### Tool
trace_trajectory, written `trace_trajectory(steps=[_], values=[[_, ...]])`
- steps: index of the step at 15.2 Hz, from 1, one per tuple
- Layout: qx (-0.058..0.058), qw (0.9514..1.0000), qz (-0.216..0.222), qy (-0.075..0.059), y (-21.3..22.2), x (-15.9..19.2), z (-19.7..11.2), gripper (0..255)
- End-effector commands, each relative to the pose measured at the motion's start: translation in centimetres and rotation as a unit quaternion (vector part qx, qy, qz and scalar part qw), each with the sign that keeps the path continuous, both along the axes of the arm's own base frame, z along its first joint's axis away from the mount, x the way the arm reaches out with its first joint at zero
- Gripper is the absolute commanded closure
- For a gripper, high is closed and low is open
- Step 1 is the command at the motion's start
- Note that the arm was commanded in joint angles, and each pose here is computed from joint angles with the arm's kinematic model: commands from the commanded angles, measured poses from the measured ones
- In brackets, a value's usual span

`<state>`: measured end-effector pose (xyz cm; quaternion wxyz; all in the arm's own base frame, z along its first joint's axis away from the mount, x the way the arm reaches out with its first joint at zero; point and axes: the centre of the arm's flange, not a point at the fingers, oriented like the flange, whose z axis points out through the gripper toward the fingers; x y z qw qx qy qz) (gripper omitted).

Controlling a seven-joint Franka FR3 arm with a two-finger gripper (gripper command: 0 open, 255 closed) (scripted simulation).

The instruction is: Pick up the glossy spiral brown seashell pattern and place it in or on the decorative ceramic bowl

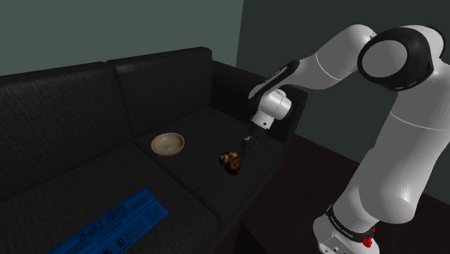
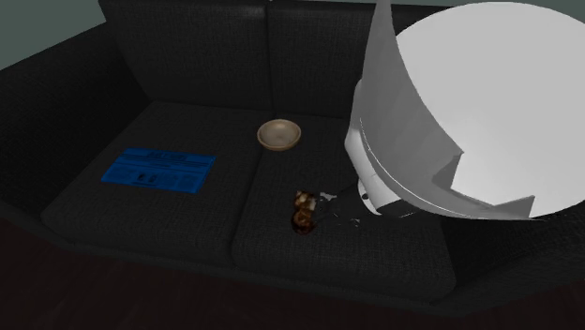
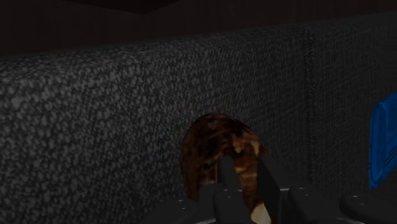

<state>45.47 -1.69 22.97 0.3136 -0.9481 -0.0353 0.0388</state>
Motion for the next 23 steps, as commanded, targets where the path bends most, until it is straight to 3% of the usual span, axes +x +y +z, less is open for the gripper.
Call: trace_trajectory(steps=[1, 4, 5, 6, 7, 8, 16, 23], values=[[0.0, 1.0, 0.0, 0.0, 0.0, 0.0, 1.1, 255], [0.0, 1.0, 0.0, 0.0, -0.1, 0.0, 1.6, 255], [0.0, 1.0, 0.0, 0.0, -0.1, 0.0, 1.6, 0], [0.024, 0.9974, -0.055, -0.04, -1.4, -0.9, 0.8, 0], [0.048, 0.9897, -0.109, -0.079, -2.5, -1.9, -0.1, 0], [0.061, 0.9834, -0.138, -0.101, -3.1, -2.5, -0.6, 0], [0.061, 0.9834, -0.138, -0.101, -0.4, -1.5, -3.5, 0], [0.061, 0.9834, -0.138, -0.101, -0.4, -1.5, -3.5, 0]])
